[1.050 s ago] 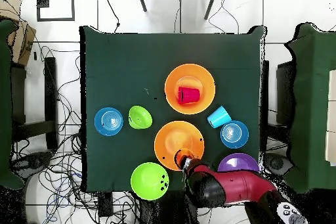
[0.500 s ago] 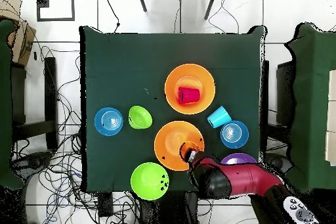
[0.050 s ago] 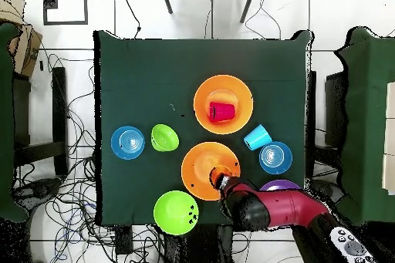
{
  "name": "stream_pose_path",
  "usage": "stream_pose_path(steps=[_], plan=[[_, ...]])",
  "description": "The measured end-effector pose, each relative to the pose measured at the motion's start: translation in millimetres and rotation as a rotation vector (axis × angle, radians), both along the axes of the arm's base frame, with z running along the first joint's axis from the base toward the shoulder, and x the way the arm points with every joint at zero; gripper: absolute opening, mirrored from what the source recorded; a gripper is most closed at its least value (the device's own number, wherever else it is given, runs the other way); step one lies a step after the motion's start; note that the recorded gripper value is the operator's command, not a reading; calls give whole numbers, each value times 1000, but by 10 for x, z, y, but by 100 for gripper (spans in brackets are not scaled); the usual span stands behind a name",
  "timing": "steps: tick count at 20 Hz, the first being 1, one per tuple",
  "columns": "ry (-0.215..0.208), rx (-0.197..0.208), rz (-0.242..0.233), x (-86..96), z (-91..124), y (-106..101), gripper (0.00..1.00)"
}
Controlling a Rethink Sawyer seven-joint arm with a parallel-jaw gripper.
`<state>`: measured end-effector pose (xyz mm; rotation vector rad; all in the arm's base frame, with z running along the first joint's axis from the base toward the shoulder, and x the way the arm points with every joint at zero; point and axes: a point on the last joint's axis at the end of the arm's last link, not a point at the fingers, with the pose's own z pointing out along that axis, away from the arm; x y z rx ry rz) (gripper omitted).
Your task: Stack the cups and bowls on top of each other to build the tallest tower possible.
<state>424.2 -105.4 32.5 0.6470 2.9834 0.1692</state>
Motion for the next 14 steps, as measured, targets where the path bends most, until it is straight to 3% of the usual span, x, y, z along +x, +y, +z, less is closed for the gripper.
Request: stream_pose_path(steps=[8,14], plan=[[20,-20,64,-17,-14,263,0],[21,-21,70,-6,-23,286,0]])
